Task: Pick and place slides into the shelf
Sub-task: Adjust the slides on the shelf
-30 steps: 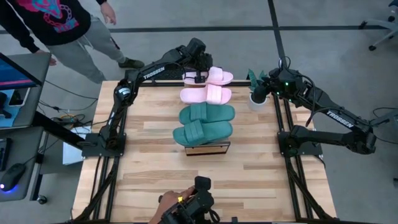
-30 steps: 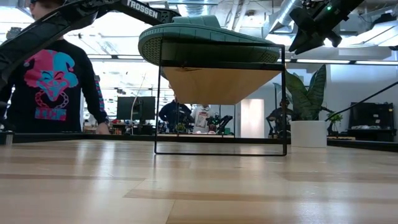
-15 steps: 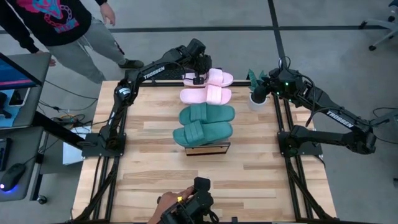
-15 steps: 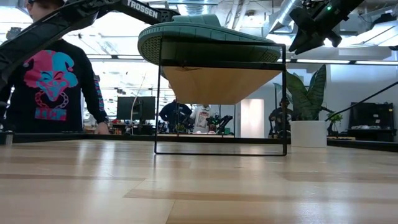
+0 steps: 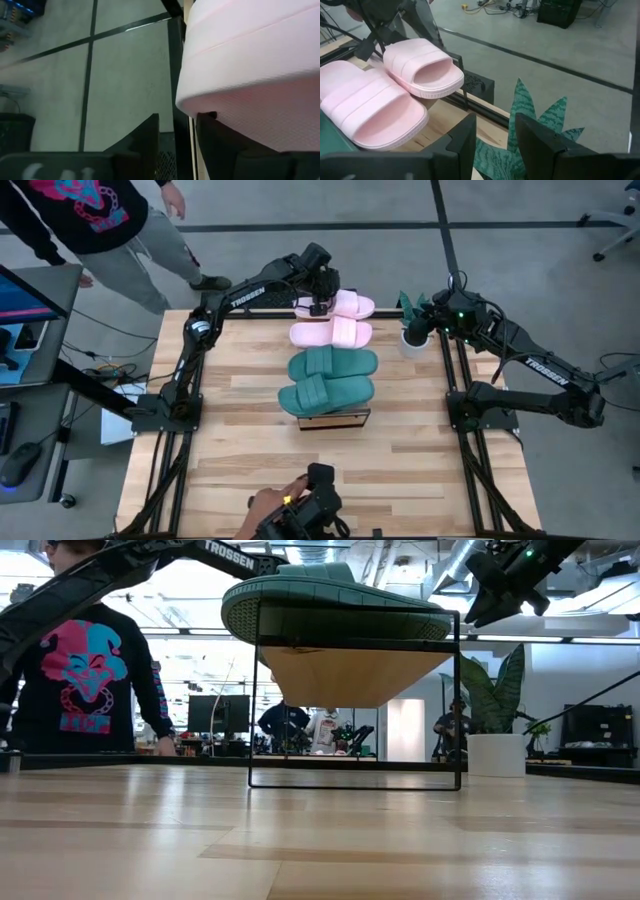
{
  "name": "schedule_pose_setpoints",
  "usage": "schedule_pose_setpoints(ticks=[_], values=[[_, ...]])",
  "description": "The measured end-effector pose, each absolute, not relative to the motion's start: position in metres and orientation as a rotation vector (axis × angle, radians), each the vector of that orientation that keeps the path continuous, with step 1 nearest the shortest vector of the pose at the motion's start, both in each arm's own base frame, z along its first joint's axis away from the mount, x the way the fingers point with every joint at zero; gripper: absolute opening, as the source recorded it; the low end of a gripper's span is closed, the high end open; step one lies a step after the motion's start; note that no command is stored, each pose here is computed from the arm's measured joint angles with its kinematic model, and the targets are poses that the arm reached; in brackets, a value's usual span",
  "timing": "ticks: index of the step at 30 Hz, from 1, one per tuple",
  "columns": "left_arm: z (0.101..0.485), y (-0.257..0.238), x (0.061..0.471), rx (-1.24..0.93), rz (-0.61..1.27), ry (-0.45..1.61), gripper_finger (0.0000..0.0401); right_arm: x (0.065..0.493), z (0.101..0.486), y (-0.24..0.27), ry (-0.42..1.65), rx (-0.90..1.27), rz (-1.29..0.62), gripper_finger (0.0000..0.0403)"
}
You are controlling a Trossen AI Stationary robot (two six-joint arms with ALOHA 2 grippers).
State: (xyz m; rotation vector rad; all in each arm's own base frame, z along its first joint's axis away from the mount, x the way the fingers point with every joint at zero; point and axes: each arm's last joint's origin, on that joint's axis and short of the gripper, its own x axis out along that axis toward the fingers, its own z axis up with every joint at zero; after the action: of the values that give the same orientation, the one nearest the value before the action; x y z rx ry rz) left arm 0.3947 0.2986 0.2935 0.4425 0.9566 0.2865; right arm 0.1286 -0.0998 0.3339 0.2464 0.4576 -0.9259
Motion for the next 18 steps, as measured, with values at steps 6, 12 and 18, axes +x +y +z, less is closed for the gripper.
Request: schedule_pose_setpoints(ticks=[6, 12, 18], values=[[0.299, 0.299, 0.39, 0.449, 0.29, 0.974, 0.0123, 0.128, 0.333, -0.1, 0.466, 0.248, -0.926, 0.0129], [0.306, 0.301, 0.386, 0.453, 0.313, 0.983, 0.0124, 0.128, 0.333, -0.099, 0.469, 0.249, -0.924, 0.0129], [0.309, 0.3, 0.383, 0.479, 0.336, 1.014, 0.0124, 0.128, 0.333, -0.099, 0.471, 0.249, -0.923, 0.0129]])
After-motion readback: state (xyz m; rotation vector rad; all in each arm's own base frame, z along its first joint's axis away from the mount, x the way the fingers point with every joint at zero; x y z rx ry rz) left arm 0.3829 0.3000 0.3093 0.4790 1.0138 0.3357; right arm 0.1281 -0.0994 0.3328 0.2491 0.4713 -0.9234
